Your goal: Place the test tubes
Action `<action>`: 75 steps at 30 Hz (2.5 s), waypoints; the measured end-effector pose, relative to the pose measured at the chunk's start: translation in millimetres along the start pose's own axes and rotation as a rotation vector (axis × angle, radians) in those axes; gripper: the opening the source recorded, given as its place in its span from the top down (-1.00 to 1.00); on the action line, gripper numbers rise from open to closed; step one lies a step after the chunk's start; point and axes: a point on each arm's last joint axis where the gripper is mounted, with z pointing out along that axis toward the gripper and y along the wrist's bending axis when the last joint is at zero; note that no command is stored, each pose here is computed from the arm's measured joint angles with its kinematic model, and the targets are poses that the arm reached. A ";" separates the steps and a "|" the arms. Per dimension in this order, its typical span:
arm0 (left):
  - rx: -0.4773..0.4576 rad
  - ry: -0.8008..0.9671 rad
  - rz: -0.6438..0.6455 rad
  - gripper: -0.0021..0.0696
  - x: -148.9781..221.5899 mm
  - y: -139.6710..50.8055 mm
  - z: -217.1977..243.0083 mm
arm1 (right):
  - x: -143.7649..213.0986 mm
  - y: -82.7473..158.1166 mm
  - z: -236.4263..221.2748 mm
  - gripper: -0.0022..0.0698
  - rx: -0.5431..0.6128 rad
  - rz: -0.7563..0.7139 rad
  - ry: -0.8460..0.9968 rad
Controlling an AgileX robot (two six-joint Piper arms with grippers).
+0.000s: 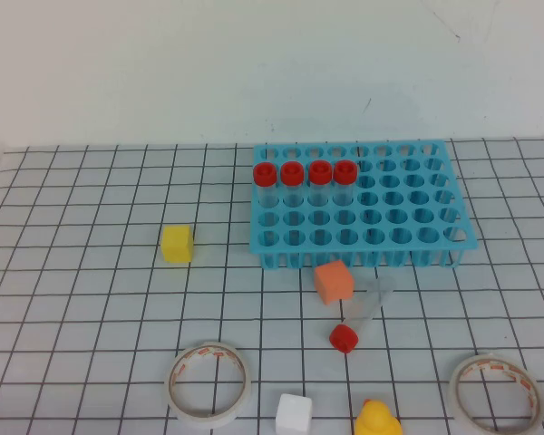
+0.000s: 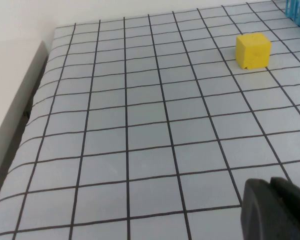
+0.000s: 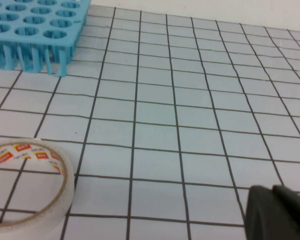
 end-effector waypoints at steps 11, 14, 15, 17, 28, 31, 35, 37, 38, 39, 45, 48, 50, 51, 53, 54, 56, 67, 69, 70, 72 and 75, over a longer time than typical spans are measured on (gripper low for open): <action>0.000 0.000 0.000 0.95 0.0 0.0 0.0 | 0.0 0.6 0.0 0.94 -0.007 0.003 0.000; 0.000 0.000 0.000 0.95 0.0 0.0 0.0 | 0.0 0.7 0.0 0.94 -0.007 -0.005 0.000; 0.000 0.000 0.000 0.95 0.0 0.0 0.0 | 0.0 0.7 0.0 0.94 -0.008 -0.003 0.000; 0.000 0.000 0.000 0.95 0.0 0.0 0.0 | 0.0 0.7 0.0 0.94 -0.008 -0.003 0.000; 0.000 0.000 0.000 0.95 0.0 0.0 0.0 | 0.0 0.7 0.0 0.94 -0.008 -0.006 0.000; 0.000 0.000 0.000 0.95 0.0 0.0 0.0 | 0.0 0.7 0.0 0.94 -0.008 -0.006 0.000; 0.000 0.000 0.000 0.95 0.0 0.0 0.0 | 0.0 0.7 0.0 0.94 -0.008 -0.006 0.000; 0.000 0.000 0.000 0.95 0.0 0.0 0.0 | 0.0 0.7 0.0 0.94 -0.008 -0.006 0.000; 0.000 0.000 0.000 0.95 0.0 0.0 0.0 | 0.0 0.7 0.0 0.94 -0.008 -0.006 0.000; 0.000 0.000 0.000 0.95 0.0 0.0 0.0 | 0.0 0.7 0.0 0.94 -0.008 -0.006 0.000; 0.000 0.000 0.000 0.95 0.0 0.0 0.0 | 0.0 0.7 0.0 0.94 -0.008 -0.006 0.000; 0.000 0.000 0.000 0.95 0.0 0.0 0.0 | 0.0 0.7 0.0 0.94 -0.008 -0.006 0.000; 0.000 0.000 0.000 0.95 0.0 0.0 0.0 | 0.0 0.7 0.0 0.94 -0.008 -0.006 0.000; 0.000 0.000 0.000 0.95 0.0 0.0 0.0 | 0.0 0.7 0.0 0.94 -0.008 -0.006 0.000; 0.000 0.000 0.000 0.95 0.0 0.0 0.0 | 0.0 0.7 0.0 0.94 -0.008 -0.006 0.000; 0.000 0.000 0.000 0.95 0.0 0.0 0.0 | 0.0 0.7 0.0 0.94 -0.008 -0.006 0.000; 0.000 0.000 0.000 0.95 0.0 0.0 0.0 | 0.0 0.7 0.0 0.94 -0.008 -0.006 0.000; -0.028 -0.217 0.000 0.95 -19.2 2.5 -2.0 | -8.8 0.5 0.4 0.94 -0.002 -0.003 -0.118; -0.044 -0.343 0.002 0.95 -30.1 3.9 -5.1 | -20.2 -0.2 -1.7 0.94 0.006 -0.002 -0.245; -0.063 -0.480 0.011 0.95 -41.6 5.3 -10.2 | -29.0 -0.8 -4.4 0.94 0.012 -0.001 -0.347; -0.076 -0.581 0.012 0.95 -49.5 6.2 -14.9 | -39.6 -1.5 -9.0 0.94 0.020 -0.001 -0.474; -0.090 -0.687 0.013 0.95 -57.3 7.1 -20.7 | -51.2 -2.3 -16.1 0.94 0.030 0.000 -0.623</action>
